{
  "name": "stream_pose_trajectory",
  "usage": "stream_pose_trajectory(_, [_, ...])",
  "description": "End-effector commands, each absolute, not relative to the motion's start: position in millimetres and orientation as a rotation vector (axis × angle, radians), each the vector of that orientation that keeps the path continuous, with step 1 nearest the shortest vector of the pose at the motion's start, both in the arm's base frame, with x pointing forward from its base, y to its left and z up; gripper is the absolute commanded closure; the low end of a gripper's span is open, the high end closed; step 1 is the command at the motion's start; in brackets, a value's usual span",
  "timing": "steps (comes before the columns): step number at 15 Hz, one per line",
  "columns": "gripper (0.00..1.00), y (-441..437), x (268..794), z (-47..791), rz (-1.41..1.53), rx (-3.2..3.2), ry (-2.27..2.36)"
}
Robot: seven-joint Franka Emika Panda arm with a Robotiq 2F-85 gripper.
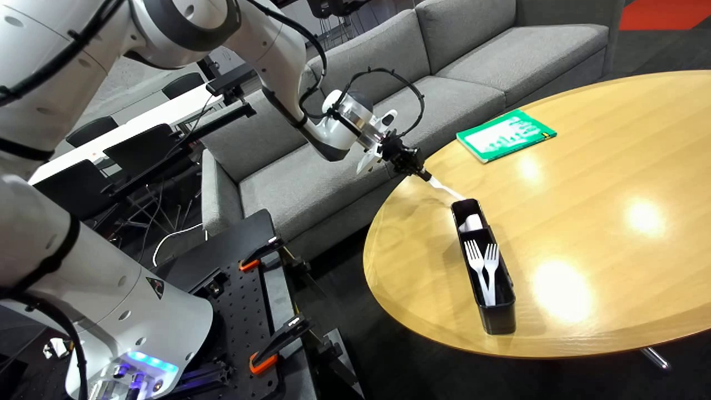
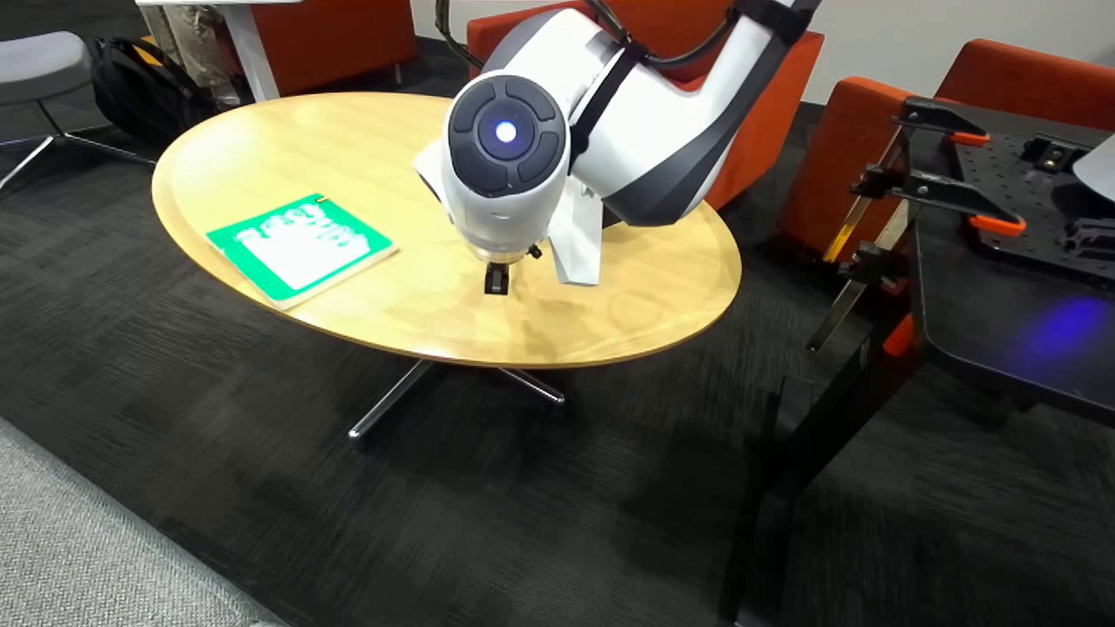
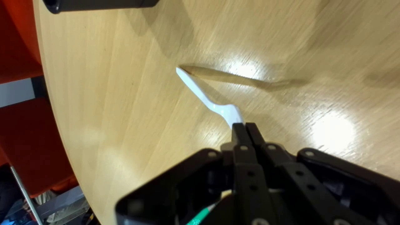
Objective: Remove one fork from the box and place it on the table
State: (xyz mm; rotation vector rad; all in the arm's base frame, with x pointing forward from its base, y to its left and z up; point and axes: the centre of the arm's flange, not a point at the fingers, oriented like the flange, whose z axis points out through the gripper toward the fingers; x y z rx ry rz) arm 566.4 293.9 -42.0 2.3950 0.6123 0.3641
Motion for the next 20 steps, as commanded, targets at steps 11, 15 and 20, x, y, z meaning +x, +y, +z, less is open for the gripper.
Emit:
stream_pose_trajectory(11, [0.00, 304.8, 561.5, 68.6, 0.593, 2.439, 0.645])
stream_pose_trajectory(15, [0.00, 291.0, 551.4, 131.5, 0.714, 2.548, 0.677])
stream_pose_trajectory(20, [0.00, 268.2, 538.4, 183.5, 0.734, 2.651, 0.644])
